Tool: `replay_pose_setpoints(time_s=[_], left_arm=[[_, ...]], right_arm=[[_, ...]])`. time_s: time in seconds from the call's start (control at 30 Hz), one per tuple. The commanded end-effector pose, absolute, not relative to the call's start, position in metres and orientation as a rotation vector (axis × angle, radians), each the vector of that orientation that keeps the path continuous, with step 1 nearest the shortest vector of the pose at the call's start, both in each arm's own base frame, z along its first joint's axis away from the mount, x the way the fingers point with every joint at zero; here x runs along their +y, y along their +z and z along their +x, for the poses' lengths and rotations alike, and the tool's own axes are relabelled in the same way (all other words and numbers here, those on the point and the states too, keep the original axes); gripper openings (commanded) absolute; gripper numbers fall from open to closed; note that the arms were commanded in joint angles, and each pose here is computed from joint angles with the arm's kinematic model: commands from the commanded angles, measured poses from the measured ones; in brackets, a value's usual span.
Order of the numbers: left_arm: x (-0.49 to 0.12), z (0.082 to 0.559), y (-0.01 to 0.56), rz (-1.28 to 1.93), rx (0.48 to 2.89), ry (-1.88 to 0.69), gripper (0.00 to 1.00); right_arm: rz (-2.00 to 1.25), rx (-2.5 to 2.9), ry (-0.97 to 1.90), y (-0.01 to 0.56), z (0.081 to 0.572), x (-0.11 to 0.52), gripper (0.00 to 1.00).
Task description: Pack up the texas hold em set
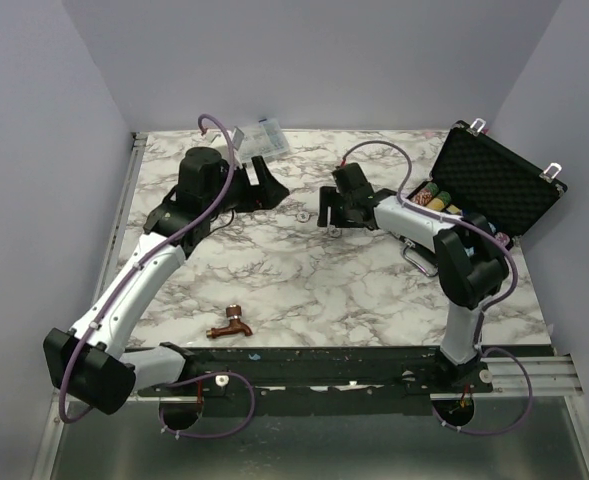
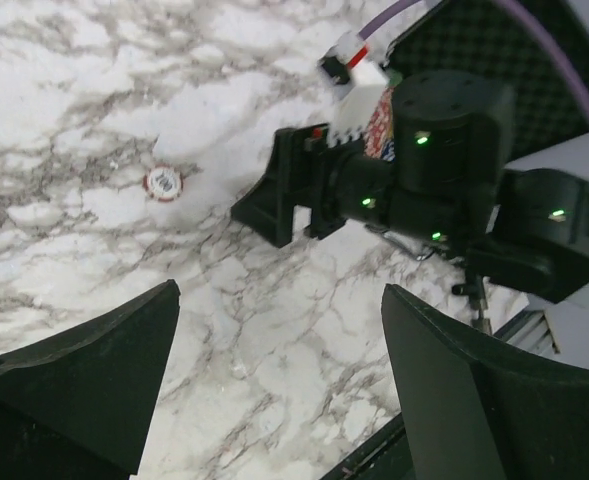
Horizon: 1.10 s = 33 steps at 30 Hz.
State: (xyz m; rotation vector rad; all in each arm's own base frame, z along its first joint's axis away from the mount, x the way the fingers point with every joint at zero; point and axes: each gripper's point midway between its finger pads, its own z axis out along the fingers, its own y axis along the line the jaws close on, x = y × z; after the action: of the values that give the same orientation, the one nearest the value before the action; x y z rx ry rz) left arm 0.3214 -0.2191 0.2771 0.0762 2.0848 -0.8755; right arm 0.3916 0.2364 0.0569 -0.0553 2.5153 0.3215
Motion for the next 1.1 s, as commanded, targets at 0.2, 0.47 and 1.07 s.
replay_pose_setpoints(time_s=[0.2,0.47,1.07], left_arm=[[-0.192,0.347,0.366,0.007,1.782,-0.725,0.83],[-0.174,0.348,0.354,0.074,1.744,-0.582,0.83],[-0.182,0.338,0.349,0.101,1.776,-0.643,0.84]], right_arm=[[-0.224,2.374,0.296,0.040,0.454,0.306,0.74],[-0.278,2.344,0.121,0.023,0.465,0.324,0.67],[-0.394,2.557,-0.044,-0.053,0.396,0.298,0.34]])
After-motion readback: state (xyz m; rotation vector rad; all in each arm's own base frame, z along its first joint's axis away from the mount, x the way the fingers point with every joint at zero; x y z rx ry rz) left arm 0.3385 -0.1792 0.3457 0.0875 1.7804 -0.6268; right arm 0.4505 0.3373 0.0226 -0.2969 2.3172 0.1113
